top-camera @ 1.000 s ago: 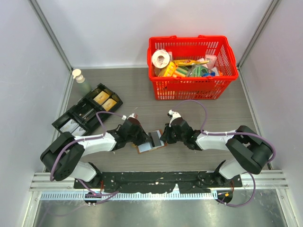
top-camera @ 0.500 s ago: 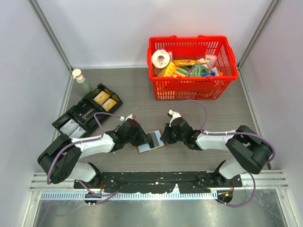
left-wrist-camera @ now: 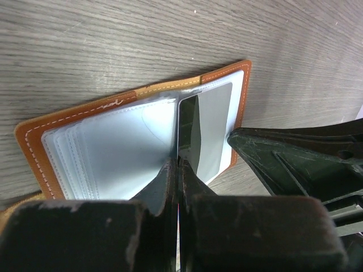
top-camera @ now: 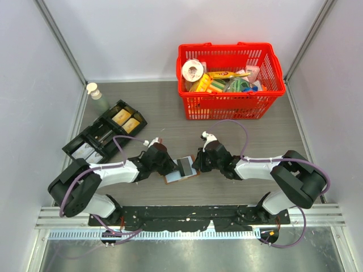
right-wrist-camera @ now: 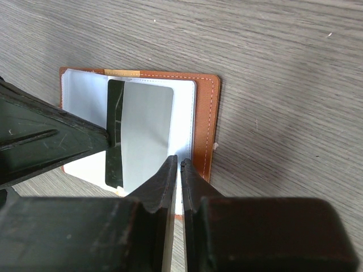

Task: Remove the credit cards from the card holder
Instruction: Remove the credit card from the card holder.

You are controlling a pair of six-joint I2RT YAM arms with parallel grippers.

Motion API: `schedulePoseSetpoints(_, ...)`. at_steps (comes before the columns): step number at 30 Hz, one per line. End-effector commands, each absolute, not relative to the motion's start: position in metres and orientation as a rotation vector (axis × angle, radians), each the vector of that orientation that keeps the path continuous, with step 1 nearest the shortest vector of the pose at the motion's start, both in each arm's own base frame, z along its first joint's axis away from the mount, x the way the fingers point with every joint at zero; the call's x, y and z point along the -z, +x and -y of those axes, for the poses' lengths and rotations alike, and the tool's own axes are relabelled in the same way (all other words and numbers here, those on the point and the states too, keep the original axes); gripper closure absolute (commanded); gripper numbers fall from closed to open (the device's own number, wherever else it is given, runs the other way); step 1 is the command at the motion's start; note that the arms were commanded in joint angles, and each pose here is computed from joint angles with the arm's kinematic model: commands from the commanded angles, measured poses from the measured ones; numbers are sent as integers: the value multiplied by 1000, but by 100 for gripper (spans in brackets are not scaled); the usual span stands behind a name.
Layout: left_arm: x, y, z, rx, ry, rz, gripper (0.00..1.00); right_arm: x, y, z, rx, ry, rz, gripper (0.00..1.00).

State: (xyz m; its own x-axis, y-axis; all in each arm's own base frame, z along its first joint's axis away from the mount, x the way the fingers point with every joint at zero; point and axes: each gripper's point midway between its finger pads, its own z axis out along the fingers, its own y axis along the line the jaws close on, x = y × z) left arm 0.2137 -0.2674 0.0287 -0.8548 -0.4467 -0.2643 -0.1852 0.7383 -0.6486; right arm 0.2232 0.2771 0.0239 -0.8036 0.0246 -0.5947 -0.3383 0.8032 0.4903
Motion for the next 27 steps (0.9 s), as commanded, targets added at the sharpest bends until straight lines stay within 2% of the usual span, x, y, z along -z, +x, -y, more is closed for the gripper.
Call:
schedulePoseSetpoints(1, -24, 214, 246, 771, -513, -2502, 100, -1, 212, -259, -709, -238, -2481, 87)
schedulePoseSetpoints(12, -45, 203, 226, 724, -452, -2481, 100, -17, 217, -261, -695, -279, -2453, 87)
schedulePoseSetpoints(13, -45, 203, 225, 716, -449, -2479, 98, -21, 219, -261, -680, -291, -2452, 87)
schedulePoseSetpoints(15, -47, 205, 221, 697, -448, -2471, 84, -32, 223, -264, -687, -306, -2430, 84)
schedulePoseSetpoints(17, -53, 207, 223, 712, -439, -2452, 77, -48, 227, -270, -716, -318, -2393, 81)
schedulePoseSetpoints(23, -67, 212, 237, 769, -394, -2446, 66, -91, 236, -298, -854, -363, -2278, 80)
schedulePoseSetpoints(27, -65, 215, 241, 772, -390, -2455, 65, -88, 241, -314, -904, -376, -2280, 80)
